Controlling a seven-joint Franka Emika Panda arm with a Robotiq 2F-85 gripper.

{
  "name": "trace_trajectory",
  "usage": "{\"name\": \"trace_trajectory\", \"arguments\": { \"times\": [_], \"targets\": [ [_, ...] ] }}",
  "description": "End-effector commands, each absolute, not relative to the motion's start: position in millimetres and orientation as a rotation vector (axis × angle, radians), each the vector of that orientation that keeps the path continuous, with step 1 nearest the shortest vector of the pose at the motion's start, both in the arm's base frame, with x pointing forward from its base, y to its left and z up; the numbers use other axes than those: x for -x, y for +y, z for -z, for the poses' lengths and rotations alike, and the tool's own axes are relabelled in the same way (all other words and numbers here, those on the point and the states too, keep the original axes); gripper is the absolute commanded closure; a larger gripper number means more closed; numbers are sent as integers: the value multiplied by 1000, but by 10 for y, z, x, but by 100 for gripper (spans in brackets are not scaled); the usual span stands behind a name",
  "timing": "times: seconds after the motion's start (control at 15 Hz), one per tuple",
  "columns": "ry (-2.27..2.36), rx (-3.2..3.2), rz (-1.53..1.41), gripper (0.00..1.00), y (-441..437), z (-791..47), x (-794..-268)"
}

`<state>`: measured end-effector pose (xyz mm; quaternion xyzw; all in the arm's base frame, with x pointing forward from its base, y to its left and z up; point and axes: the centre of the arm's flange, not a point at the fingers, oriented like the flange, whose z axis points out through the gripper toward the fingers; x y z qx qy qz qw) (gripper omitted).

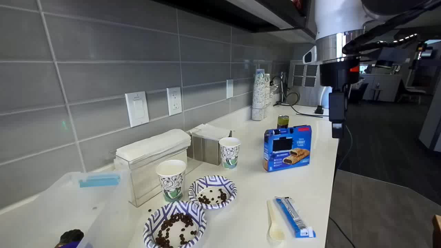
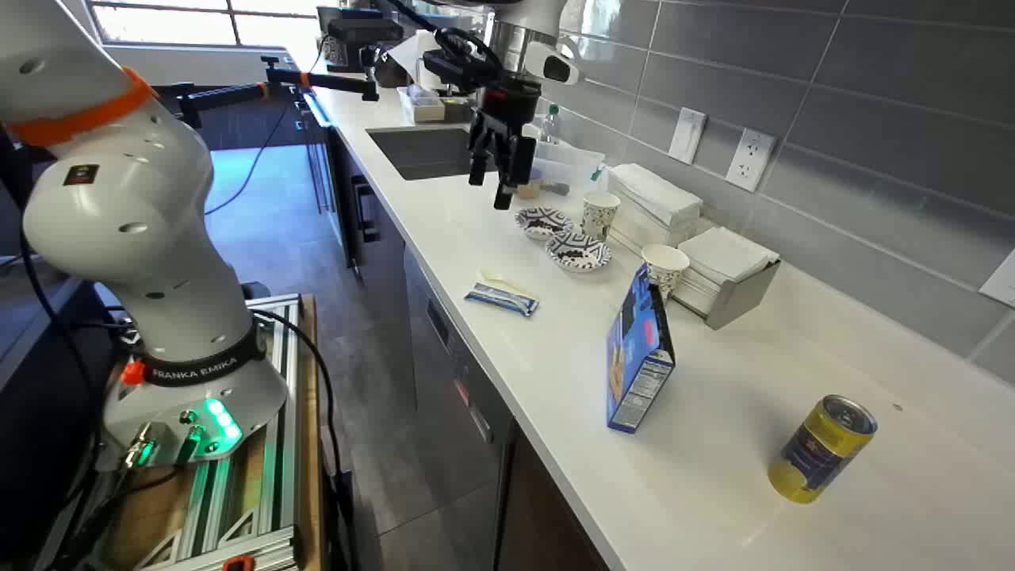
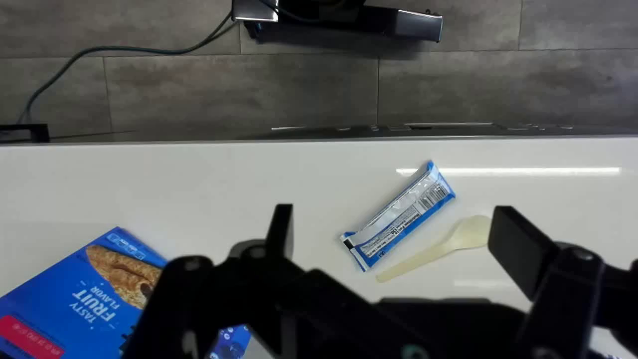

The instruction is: Use the spoon to scoop up the contents in the bowl and pour them in the other bowl

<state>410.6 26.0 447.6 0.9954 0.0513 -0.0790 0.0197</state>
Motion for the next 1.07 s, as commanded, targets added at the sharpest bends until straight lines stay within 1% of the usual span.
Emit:
{"name": "trace_trajectory", "arguments": {
  "times": [0.0, 0.6, 0.67, 0.87, 1.0],
  "targets": [
    [159, -3088, 245, 0, 260, -4476, -4106],
    [159, -3088, 245, 0, 260, -4476, -4106],
    [93, -3110, 245, 0, 275, -4450, -4147],
    [-149, -3181, 117, 0, 337, -4273, -4302],
    [-311, -3215, 123, 0, 369, -4165, -4385]
  ]
}}
